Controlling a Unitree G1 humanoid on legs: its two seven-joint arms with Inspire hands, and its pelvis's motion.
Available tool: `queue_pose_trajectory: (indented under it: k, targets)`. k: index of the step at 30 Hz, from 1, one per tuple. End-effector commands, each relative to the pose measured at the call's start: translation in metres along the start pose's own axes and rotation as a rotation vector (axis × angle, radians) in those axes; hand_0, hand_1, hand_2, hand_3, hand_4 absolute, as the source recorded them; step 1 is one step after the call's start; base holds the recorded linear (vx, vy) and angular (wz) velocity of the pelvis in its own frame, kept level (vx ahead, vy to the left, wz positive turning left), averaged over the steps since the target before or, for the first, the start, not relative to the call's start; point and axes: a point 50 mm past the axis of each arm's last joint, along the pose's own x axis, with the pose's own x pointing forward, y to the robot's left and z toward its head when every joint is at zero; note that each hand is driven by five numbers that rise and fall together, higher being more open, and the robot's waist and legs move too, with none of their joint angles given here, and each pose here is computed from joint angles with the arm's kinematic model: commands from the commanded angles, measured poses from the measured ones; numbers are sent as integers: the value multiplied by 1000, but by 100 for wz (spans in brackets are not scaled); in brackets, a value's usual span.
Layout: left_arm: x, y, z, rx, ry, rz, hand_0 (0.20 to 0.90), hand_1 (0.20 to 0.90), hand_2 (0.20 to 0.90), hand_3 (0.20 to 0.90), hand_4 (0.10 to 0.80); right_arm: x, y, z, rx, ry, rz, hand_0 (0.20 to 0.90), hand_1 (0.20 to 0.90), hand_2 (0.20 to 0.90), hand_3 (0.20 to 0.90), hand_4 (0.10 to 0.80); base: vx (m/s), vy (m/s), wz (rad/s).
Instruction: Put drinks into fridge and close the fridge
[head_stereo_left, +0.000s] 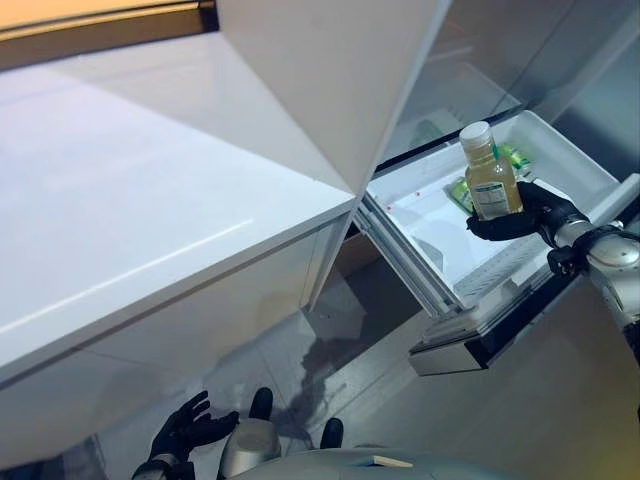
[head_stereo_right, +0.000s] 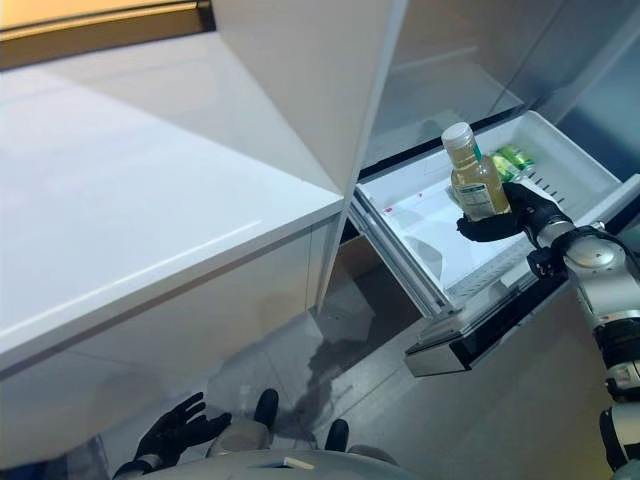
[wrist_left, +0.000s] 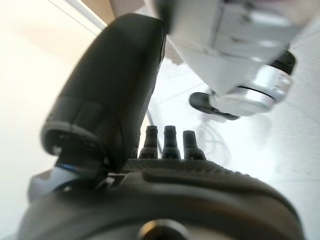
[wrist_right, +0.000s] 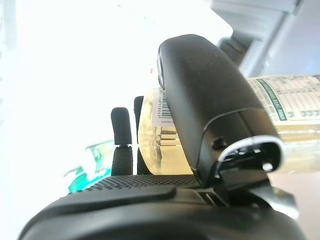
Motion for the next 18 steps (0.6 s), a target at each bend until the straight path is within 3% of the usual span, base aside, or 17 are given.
queue_pose_trajectory:
  k: [1,14,18]
  targets:
    - [-2,19,11,74,-32,12,900,900,900,900,800,-18,-72,98,-36,-293,-246,300,300,300,200,100,-64,-50,7]
    - [2,17,35,50,-120,-6,900,900,900,900,800,12,-58,60,86,-38,-233,300,300,300,200,100,-55,-8,9]
    - [11,10,66,27,-110,-3,900,900,900,900,800,17,-60,60,107,60,-221,300,300,300,200,100,26,25,2]
